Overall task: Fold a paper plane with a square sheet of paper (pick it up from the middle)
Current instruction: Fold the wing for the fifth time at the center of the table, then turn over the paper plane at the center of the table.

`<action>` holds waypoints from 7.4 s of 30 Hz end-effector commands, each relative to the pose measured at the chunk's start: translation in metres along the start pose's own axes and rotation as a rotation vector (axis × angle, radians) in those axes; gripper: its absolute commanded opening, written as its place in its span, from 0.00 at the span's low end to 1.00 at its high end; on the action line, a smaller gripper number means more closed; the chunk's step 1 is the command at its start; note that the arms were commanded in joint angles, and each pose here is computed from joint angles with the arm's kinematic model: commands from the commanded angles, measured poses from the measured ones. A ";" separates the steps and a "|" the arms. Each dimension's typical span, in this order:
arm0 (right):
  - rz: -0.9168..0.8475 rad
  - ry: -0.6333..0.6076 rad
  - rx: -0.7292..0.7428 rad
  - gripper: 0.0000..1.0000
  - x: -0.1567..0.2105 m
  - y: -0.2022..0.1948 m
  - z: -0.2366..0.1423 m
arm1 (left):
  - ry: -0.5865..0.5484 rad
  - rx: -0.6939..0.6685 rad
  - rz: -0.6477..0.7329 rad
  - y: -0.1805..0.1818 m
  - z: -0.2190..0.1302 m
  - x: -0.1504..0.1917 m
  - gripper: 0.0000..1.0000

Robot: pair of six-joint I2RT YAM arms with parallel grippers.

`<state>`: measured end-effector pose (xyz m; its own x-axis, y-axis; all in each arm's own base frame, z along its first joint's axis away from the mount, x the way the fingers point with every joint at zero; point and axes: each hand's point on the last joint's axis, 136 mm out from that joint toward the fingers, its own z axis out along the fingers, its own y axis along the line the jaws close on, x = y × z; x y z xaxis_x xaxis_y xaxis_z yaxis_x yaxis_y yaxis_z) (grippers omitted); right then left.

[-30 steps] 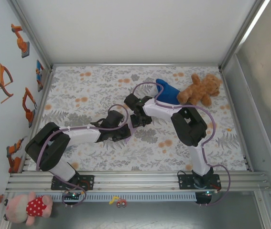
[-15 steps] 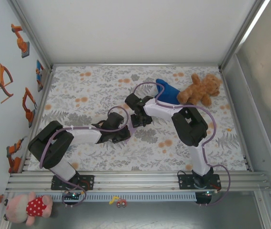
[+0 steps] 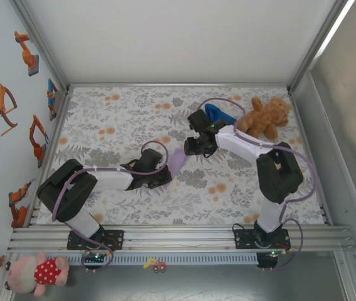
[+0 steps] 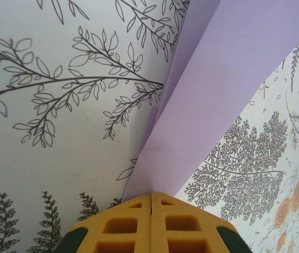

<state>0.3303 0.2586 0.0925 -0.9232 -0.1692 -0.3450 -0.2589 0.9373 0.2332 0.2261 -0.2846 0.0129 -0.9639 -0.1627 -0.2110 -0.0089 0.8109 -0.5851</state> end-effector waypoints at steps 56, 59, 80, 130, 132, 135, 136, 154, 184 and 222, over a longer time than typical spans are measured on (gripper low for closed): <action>-0.010 0.181 -0.212 0.03 0.071 0.014 0.106 | -0.013 0.041 0.036 -0.029 -0.013 -0.010 0.02; -0.004 0.170 -0.221 0.02 0.069 0.014 0.105 | -0.011 0.024 0.022 -0.027 -0.004 -0.016 0.01; 0.070 -0.023 -0.308 0.00 0.019 -0.012 0.097 | 0.114 -0.210 -0.180 0.056 0.011 0.032 0.00; 0.252 -0.012 -0.002 0.59 0.026 0.012 -0.011 | -0.264 -0.251 -0.023 0.052 -0.113 -0.067 0.88; 0.272 -0.003 0.023 0.62 0.031 0.022 -0.008 | -0.291 -0.276 -0.017 0.062 -0.120 -0.065 0.94; 0.310 -0.005 0.041 0.64 0.032 0.037 -0.001 | -0.315 -0.283 -0.007 0.071 -0.128 -0.061 0.99; 0.322 -0.012 0.045 0.64 0.031 0.042 0.001 | -0.322 -0.286 -0.004 0.074 -0.130 -0.060 0.97; 0.410 0.057 0.180 0.59 0.047 0.053 0.030 | -0.320 -0.296 -0.013 0.089 -0.131 -0.049 0.96; 0.541 -0.081 0.220 0.00 0.044 0.034 0.007 | -0.328 -0.292 -0.037 0.089 -0.133 -0.051 0.96; 0.215 -0.046 -0.635 0.00 0.014 0.086 0.049 | -0.204 -0.064 0.018 0.012 -0.100 -0.053 0.71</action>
<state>0.3071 0.3516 0.0621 -0.9651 0.0241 -0.2609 -0.1915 0.6144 0.7654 0.2367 -0.1860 0.0785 -0.8950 -0.2758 -0.3506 -0.0769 0.8696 -0.4877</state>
